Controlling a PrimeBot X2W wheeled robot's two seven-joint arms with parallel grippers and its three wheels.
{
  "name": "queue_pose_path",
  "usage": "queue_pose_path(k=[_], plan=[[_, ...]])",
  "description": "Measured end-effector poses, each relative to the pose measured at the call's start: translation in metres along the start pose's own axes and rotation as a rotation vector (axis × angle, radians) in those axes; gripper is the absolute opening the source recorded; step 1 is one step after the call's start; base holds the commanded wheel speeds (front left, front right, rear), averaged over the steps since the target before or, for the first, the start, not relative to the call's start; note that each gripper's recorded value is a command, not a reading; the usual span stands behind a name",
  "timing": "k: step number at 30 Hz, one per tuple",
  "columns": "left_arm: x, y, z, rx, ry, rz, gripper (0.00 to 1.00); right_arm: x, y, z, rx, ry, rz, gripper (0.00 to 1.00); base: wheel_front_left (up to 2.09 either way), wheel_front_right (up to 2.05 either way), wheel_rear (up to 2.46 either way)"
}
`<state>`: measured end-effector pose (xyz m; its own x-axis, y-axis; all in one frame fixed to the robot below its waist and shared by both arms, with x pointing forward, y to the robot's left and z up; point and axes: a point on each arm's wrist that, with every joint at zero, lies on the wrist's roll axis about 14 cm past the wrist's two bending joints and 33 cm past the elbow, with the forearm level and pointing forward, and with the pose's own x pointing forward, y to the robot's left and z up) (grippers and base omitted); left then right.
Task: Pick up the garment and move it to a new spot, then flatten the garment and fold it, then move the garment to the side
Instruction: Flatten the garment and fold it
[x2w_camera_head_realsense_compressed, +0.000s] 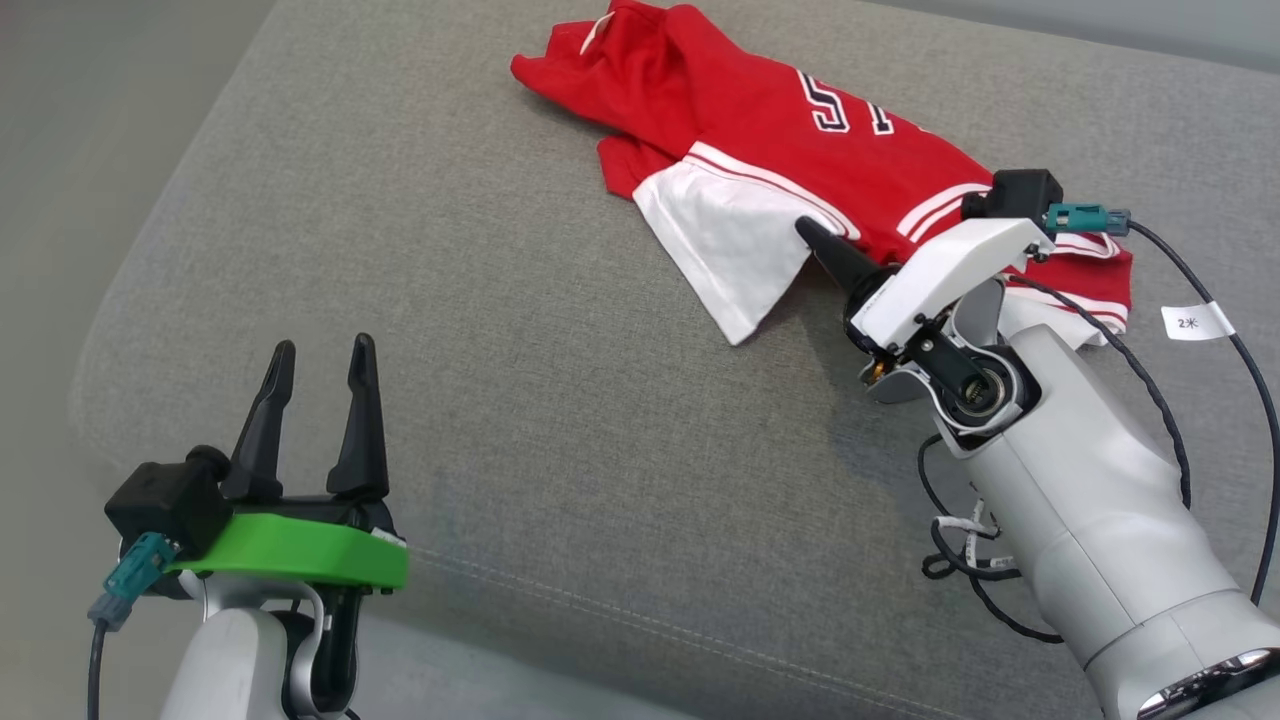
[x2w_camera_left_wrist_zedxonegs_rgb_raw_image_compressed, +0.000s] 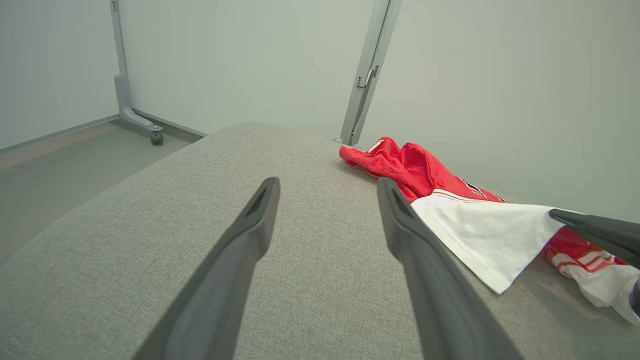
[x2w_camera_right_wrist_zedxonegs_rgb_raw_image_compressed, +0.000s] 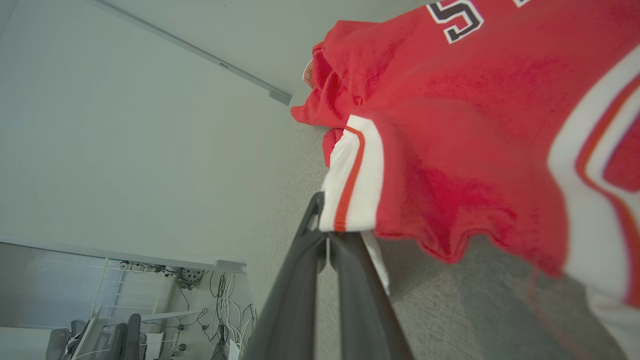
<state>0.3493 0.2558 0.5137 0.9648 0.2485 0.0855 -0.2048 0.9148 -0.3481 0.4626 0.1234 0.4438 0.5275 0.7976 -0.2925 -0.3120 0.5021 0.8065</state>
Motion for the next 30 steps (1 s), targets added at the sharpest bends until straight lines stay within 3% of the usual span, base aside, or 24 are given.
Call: queue_pose_path(k=[15, 24, 30], plan=[[0.016, -0.046, -0.01, -0.006, 0.012, -0.152, 1.0, -0.069, 0.04, 0.099, 0.019, -0.426, 0.122, 0.0, 0.0, 0.0, 0.0], [0.018, -0.076, -0.024, -0.022, 0.045, -0.242, 1.0, -0.122, 0.045, 0.084, 0.029, -0.45, 0.154, 0.0, 0.0, 0.0, 0.0], [0.02, -0.096, -0.034, -0.025, 0.071, -0.307, 1.0, -0.172, 0.002, 0.068, 0.081, -0.471, 0.051, 0.0, 0.0, 0.0, 0.0]])
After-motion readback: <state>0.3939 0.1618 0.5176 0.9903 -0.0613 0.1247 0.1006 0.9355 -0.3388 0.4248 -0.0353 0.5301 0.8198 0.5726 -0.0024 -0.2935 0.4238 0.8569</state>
